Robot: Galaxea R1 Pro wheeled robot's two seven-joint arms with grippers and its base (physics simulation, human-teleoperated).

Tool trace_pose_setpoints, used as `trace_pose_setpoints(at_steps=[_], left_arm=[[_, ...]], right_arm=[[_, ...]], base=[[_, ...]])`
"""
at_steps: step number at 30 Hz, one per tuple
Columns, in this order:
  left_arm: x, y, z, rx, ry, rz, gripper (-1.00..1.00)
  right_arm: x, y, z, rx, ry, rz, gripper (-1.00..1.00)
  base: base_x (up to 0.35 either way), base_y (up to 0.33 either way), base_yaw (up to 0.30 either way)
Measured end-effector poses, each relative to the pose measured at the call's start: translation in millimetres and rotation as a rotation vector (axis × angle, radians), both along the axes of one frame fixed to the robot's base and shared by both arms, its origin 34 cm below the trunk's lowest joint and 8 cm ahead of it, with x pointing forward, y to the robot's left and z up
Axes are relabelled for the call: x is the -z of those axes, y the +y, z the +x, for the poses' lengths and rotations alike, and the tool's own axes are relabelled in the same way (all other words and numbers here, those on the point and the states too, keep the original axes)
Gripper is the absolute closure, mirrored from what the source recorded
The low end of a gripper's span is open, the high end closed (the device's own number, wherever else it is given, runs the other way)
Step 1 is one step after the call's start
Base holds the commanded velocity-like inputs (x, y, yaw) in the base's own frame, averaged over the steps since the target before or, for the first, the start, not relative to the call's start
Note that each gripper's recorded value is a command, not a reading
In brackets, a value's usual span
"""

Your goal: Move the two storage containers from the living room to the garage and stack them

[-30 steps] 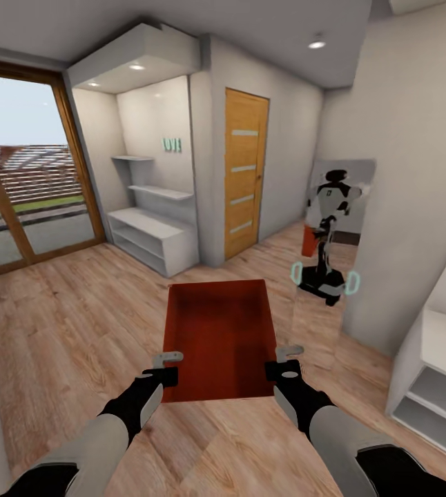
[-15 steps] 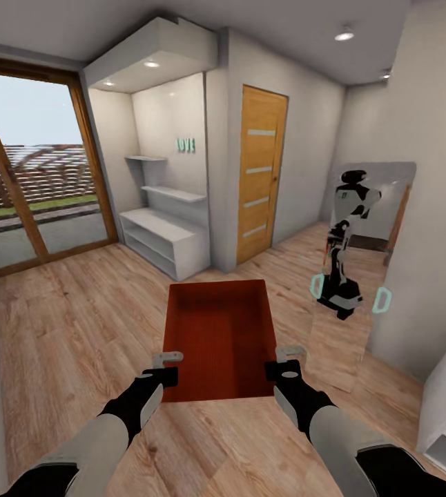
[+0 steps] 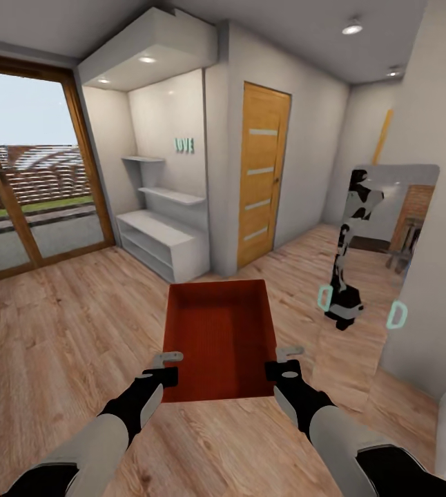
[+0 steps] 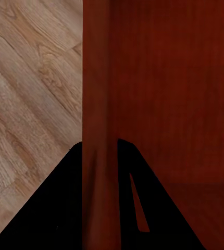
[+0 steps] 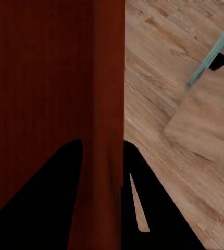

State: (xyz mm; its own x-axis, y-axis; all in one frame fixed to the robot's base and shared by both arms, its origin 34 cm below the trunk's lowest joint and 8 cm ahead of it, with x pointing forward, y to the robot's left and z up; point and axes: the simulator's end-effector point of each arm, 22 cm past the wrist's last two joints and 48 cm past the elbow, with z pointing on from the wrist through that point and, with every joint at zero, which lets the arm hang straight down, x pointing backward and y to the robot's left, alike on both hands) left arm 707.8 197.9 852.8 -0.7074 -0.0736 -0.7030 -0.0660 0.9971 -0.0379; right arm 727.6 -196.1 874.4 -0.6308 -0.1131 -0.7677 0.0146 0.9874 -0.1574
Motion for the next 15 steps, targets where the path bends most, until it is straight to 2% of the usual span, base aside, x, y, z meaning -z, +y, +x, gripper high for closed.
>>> trace_pose_setpoints(at_steps=[15], left_arm=[[0.0,0.0,0.0,0.000,0.000,0.000,1.00]], right_arm=[[0.0,0.0,0.0,0.000,0.000,0.000,1.00]], base=[[0.322,0.000,0.000]])
